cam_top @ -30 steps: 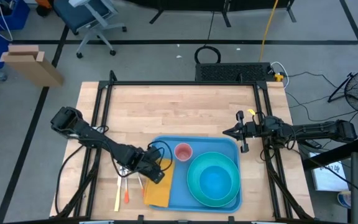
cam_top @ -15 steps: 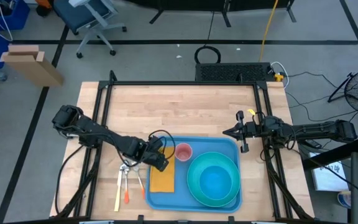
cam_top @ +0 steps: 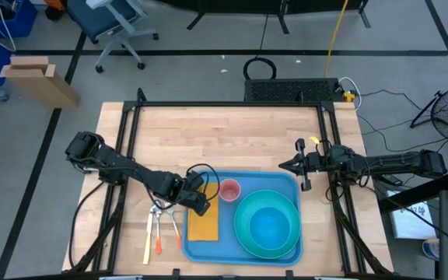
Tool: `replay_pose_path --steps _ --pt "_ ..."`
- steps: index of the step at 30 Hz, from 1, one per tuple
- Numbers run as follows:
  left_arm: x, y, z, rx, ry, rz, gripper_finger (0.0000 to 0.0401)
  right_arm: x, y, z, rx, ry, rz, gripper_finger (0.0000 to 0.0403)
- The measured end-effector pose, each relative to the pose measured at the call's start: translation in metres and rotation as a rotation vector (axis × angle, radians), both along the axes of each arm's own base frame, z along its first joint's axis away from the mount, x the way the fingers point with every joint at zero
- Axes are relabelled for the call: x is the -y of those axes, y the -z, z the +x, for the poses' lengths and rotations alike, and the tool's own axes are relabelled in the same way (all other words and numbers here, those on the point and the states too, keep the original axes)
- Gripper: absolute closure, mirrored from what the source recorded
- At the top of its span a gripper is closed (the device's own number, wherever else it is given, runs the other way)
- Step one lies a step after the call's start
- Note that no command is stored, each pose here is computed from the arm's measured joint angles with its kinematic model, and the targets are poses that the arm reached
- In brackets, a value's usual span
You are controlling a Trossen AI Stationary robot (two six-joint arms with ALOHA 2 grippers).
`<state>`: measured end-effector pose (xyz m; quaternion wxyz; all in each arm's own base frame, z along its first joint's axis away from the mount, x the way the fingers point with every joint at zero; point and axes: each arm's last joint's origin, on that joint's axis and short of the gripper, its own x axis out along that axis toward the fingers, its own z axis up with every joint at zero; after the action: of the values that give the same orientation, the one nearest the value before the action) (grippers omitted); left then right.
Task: Set up tray
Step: Put the yellow napkin on the blue tray
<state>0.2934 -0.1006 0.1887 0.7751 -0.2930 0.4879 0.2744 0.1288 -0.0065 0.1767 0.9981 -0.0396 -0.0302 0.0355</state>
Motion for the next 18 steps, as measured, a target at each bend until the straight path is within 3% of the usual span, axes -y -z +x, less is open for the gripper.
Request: replay_pose_path --steps 10,18 --pt "-0.008 -0.014 -0.007 -0.015 0.067 -0.024 0.0145 0.000 0.000 0.000 0.000 0.000 0.000 0.0403" --pt "-0.004 -0.039 -0.021 0.044 0.174 -0.029 0.0125 0.000 0.000 0.000 0.003 0.000 -0.001 0.0403"
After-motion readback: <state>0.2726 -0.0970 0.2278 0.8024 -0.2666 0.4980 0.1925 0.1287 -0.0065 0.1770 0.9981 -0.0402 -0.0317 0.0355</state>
